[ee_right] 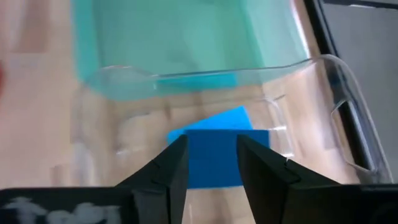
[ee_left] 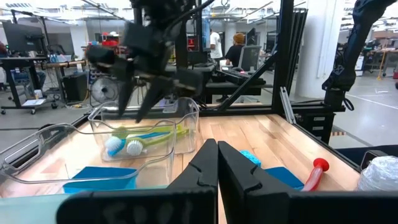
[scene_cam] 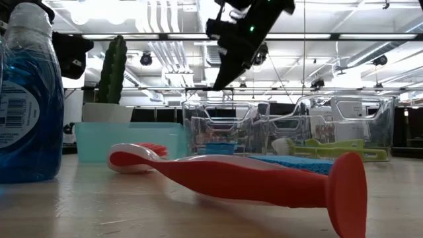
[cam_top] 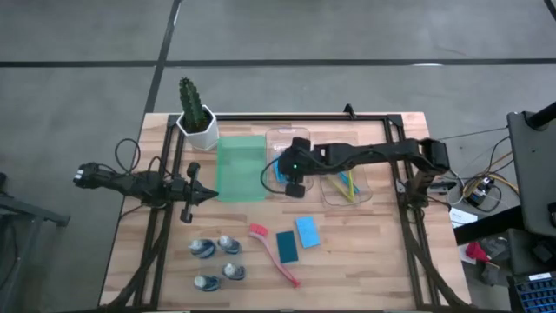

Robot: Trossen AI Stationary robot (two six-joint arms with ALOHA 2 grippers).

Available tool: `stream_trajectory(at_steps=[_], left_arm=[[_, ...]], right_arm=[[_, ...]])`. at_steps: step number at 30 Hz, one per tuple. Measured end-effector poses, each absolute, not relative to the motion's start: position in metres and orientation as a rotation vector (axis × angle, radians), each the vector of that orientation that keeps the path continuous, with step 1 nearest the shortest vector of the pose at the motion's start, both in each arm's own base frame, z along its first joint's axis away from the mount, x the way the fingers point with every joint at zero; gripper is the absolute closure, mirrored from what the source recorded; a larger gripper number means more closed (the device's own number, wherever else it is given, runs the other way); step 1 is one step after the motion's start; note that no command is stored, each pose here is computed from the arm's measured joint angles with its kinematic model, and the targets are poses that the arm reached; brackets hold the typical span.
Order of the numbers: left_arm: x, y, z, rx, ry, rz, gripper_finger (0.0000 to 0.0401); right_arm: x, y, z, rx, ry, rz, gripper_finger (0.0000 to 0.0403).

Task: Pick & Place Kitchen Sink Supplies
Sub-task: Put the blue sponge into the left transparent bin

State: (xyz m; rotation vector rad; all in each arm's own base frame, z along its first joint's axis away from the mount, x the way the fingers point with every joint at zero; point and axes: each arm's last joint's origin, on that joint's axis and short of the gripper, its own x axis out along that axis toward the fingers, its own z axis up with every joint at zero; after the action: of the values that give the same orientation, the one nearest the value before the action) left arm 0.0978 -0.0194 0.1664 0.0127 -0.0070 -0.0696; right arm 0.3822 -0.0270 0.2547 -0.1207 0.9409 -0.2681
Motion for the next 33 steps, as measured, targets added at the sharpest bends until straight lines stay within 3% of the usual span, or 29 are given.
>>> stream_trajectory(at_steps=[15, 33], left_arm=[[0.098, -0.019, 0.166, 0.013, -0.007, -0.07, 0.0398], [0.098, -0.019, 0.166, 0.013, -0.007, -0.07, 0.0398]], right_arm=[[0.362, 0.085, 0.255, -0.228, 0.984, 0.017, 0.0297], [0.314, 0.145, 0.194, -0.149, 1.121, 0.043, 0.0279]])
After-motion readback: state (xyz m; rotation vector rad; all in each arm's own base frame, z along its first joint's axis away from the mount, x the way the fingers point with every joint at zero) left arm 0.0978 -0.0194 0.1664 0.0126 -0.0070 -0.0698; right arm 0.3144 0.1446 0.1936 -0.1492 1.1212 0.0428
